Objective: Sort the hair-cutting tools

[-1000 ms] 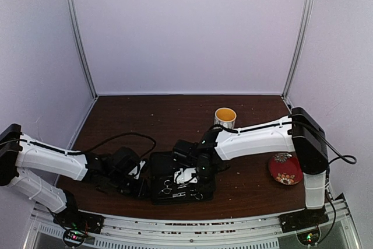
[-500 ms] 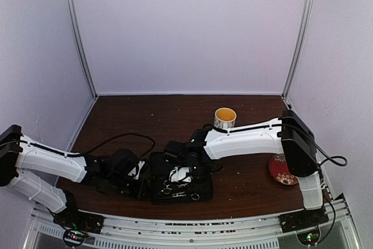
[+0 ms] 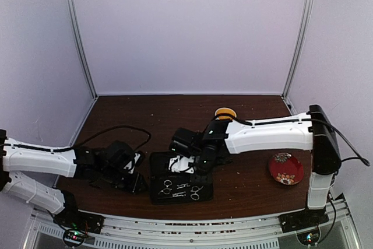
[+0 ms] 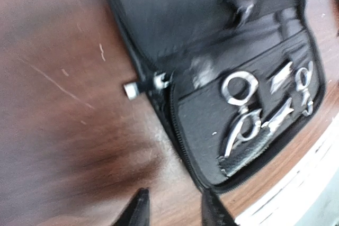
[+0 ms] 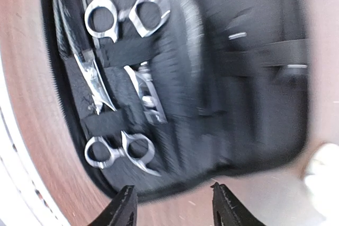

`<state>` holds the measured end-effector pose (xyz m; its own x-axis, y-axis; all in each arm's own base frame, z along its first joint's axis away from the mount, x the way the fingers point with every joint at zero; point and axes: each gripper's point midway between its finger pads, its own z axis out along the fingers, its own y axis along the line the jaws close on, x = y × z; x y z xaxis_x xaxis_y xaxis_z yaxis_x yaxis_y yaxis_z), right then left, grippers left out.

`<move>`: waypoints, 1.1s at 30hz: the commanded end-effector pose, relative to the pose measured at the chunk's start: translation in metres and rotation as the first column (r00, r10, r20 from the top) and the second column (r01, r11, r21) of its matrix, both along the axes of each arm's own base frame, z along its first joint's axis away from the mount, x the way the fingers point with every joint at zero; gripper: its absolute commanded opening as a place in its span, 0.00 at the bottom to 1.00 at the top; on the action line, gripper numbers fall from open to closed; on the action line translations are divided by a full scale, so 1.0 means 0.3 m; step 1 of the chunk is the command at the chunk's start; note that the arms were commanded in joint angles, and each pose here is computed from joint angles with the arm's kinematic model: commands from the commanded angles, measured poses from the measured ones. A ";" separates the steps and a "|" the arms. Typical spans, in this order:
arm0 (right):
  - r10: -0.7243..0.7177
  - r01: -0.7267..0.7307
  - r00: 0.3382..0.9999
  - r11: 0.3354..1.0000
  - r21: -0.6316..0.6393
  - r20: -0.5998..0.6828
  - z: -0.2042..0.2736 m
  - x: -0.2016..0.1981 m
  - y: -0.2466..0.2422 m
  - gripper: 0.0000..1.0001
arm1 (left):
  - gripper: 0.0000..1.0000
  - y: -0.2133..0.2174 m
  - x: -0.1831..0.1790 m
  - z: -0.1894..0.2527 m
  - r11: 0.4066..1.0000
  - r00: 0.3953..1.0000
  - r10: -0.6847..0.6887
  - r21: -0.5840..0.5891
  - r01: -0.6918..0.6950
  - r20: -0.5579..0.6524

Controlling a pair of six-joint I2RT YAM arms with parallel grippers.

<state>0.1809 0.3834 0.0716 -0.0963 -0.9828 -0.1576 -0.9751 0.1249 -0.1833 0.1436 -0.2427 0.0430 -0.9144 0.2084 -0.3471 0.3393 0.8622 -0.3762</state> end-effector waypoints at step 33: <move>-0.377 0.190 0.881 0.835 0.516 0.287 0.753 0.337 -0.442 1.00 | 0.98 0.024 0.749 1.154 0.996 0.633 0.088 -0.060 -0.066 0.770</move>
<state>0.3016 0.2473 0.2655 -0.3129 -0.7529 -0.5790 -0.7119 0.5894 -0.3818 0.3568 -0.2589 0.3429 -0.4372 0.1395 -0.8885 0.5150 0.8487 -0.1201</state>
